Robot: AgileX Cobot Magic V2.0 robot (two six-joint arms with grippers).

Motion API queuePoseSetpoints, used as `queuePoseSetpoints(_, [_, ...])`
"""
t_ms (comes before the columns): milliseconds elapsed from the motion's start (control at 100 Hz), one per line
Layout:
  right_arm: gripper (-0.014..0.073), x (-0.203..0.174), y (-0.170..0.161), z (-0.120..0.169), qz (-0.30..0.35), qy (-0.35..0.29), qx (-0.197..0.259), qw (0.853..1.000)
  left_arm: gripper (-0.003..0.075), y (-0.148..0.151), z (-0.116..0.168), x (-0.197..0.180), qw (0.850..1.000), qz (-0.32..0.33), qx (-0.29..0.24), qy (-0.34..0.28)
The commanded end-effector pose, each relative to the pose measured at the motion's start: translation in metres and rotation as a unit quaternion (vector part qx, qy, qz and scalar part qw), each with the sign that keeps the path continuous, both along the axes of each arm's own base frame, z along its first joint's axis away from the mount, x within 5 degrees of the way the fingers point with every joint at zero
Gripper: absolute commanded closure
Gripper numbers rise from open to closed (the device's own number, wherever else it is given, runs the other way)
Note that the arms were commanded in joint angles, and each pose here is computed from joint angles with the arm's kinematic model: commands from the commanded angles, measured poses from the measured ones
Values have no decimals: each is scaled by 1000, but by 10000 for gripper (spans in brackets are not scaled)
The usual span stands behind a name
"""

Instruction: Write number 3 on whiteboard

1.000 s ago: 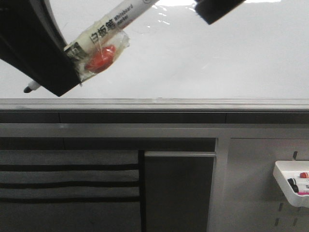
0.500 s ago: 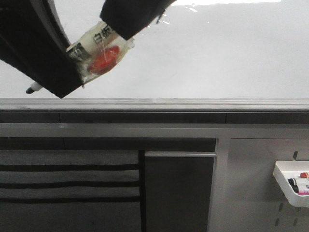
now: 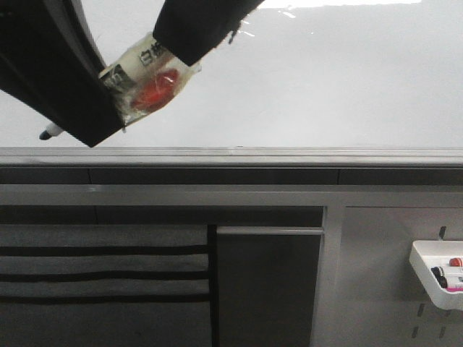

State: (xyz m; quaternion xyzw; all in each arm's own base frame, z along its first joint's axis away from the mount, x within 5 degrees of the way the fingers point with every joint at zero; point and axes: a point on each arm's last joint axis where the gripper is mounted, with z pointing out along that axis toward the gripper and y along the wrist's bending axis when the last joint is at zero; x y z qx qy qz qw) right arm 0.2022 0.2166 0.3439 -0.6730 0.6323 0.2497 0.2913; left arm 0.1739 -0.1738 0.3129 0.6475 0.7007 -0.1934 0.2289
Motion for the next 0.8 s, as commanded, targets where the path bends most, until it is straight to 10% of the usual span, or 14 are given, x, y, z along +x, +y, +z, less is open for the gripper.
queuePoseSetpoints(0, [463, -5, -1, 20, 5, -19, 31, 999, 738, -2, 19, -4, 999, 1, -37, -20])
queuePoseSetpoints(370, [643, -6, -1, 19, 7, -17, 29, 999, 725, -3, 20, -1, 998, 9, -45, -32])
queuePoseSetpoints(600, [643, -2, -6, 20, -12, -39, 9, 999, 368, 1, 26, 4, 995, 48, -56, -67])
queuePoseSetpoints(790, [643, 3, -27, 42, -150, -86, -2, 985, 309, 29, 58, 5, 972, 158, -125, -120])
